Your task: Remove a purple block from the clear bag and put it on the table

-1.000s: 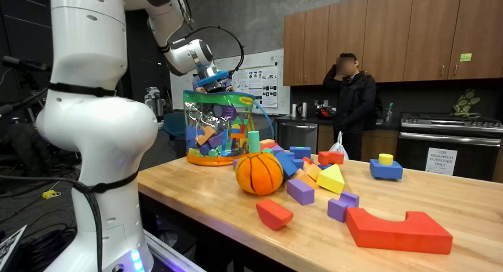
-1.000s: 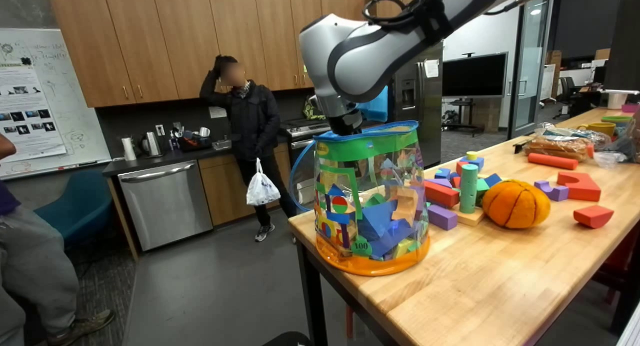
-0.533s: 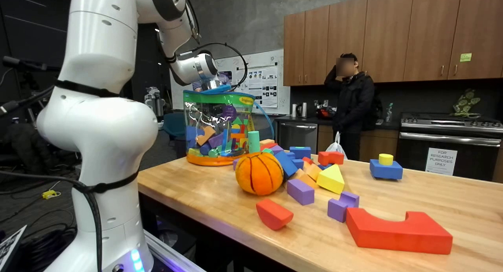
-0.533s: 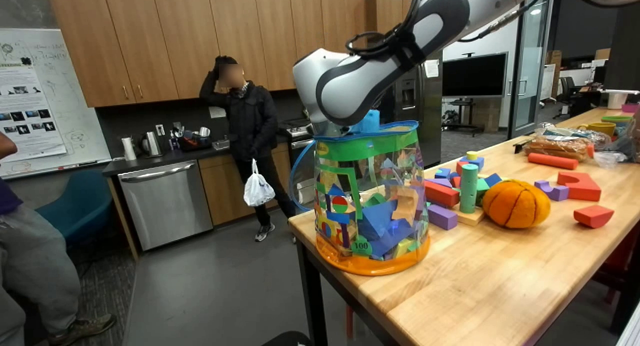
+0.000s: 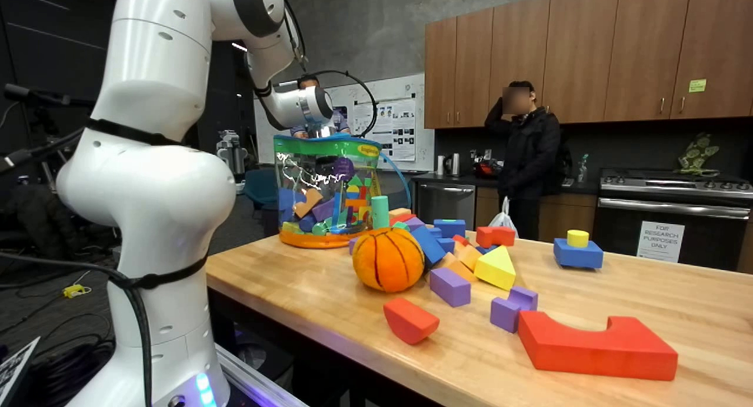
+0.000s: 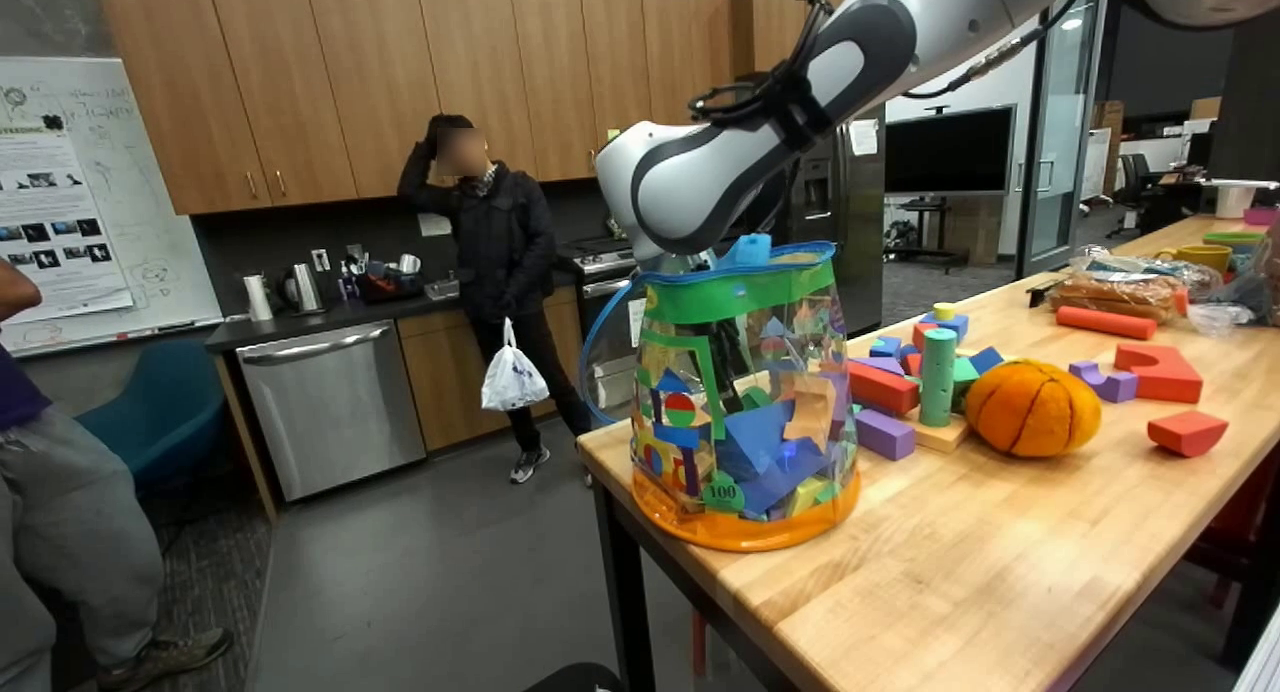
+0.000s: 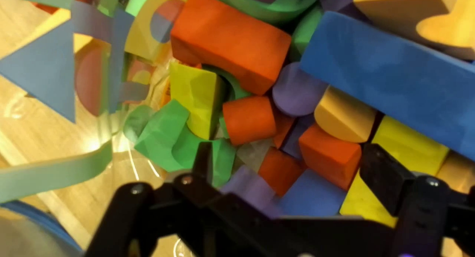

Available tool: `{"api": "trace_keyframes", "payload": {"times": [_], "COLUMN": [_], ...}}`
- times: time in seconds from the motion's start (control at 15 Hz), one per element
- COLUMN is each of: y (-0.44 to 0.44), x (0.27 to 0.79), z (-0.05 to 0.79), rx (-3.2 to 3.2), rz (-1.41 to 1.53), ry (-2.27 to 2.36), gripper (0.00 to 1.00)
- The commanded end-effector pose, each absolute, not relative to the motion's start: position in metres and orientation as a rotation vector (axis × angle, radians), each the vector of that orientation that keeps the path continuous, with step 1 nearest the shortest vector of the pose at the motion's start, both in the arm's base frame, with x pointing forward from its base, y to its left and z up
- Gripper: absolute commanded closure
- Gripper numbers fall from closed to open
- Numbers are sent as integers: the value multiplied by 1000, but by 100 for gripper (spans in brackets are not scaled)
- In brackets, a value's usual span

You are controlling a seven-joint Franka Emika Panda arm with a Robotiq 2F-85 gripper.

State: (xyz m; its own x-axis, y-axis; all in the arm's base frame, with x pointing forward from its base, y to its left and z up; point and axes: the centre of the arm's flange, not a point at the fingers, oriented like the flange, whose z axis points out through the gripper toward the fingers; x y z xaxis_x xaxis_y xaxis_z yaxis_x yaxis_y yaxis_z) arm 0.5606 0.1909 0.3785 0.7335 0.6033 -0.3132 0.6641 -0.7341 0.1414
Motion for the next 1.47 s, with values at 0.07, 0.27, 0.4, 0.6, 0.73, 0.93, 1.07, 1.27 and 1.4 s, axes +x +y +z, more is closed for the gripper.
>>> {"api": "trace_keyframes", "payload": {"times": [0.07, 0.27, 0.4, 0.6, 0.73, 0.93, 1.07, 1.27, 1.4], "y": [168, 162, 160, 161, 162, 161, 166, 165, 167], "x": [555, 560, 562, 568, 567, 548, 571, 566, 573], "z": [376, 376, 375, 372, 369, 388, 373, 381, 375], "rx": [2797, 2891, 2935, 2939, 2927, 2895, 2916, 2913, 2917], "rz": [-317, -124, 43, 202, 217, 192, 187, 188, 168], "ry": [943, 907, 863, 835, 837, 854, 874, 865, 877], "gripper": [0, 0, 0, 0, 0, 0, 0, 0, 0]}}
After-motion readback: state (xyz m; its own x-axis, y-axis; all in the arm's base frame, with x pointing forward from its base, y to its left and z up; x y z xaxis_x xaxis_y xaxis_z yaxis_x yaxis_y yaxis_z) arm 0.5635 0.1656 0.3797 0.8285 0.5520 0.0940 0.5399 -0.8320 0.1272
